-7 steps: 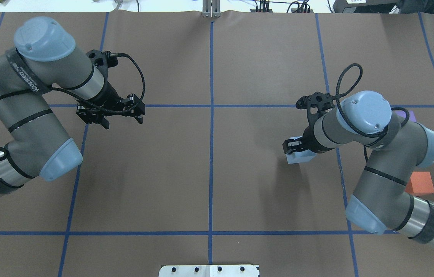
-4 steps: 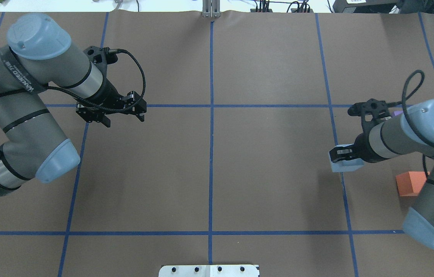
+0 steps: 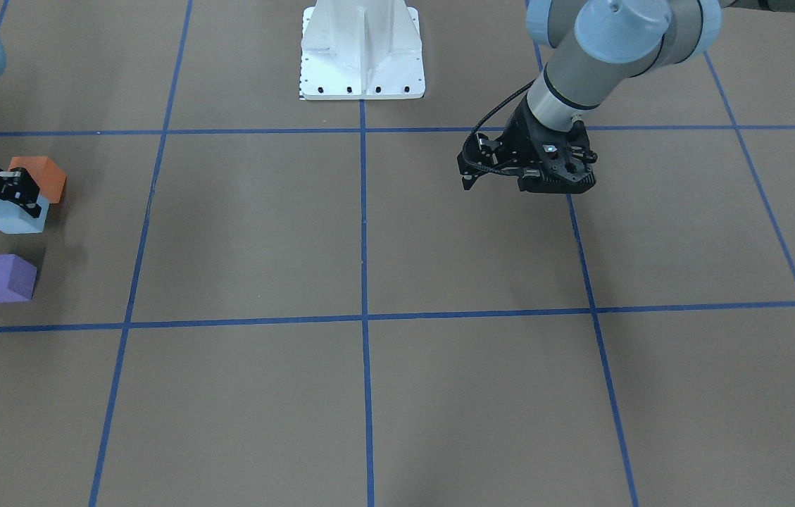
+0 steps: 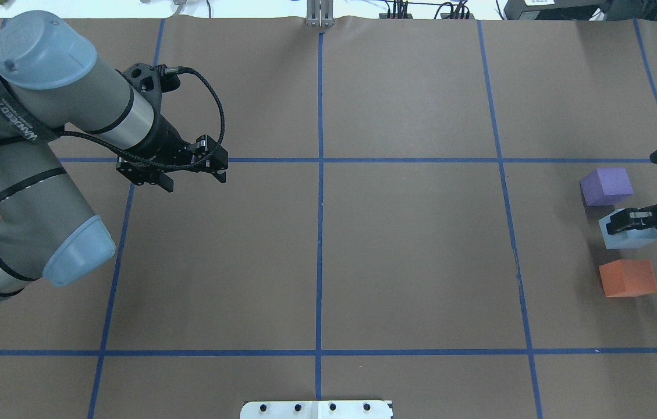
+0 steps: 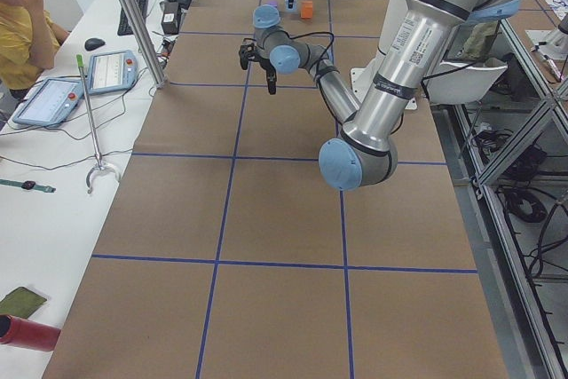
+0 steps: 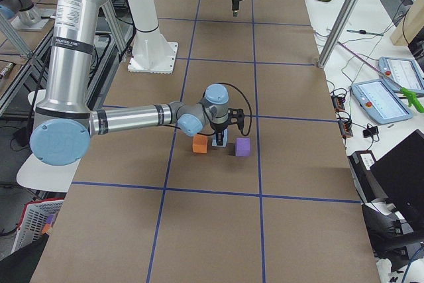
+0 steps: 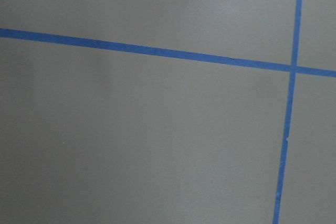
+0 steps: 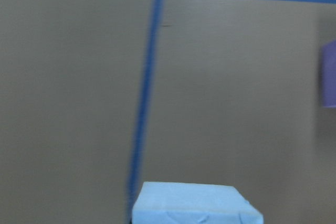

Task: Place blue block between orange and purple blocks
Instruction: 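Lower the light blue cube into the gap between purple and orange cubes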

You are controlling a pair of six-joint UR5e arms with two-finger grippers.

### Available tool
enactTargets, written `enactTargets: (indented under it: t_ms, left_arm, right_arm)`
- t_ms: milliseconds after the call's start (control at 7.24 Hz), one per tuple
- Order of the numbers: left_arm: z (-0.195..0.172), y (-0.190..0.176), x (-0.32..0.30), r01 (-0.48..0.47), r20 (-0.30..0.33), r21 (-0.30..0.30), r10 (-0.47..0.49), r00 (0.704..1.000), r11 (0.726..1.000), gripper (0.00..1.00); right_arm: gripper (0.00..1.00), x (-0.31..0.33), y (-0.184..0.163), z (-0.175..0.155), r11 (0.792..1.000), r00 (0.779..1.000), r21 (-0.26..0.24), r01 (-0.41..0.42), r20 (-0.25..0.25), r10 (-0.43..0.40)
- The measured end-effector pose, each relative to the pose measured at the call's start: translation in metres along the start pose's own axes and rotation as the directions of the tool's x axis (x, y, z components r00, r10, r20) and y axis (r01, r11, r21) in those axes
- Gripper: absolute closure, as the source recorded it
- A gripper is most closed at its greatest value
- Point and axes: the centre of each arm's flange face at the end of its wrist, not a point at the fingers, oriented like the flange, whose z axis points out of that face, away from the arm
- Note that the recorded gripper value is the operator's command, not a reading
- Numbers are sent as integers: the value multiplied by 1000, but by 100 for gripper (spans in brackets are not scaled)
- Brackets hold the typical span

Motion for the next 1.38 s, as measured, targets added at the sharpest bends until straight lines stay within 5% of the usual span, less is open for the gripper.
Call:
enactTargets:
  t_ms: [1382]
  left_arm:
    - [1,3,-2,1,2,-3,-1,1000,1000,0]
  right_arm:
    - [100,5,-19,27,1000,1000,-1,1,-12,-1]
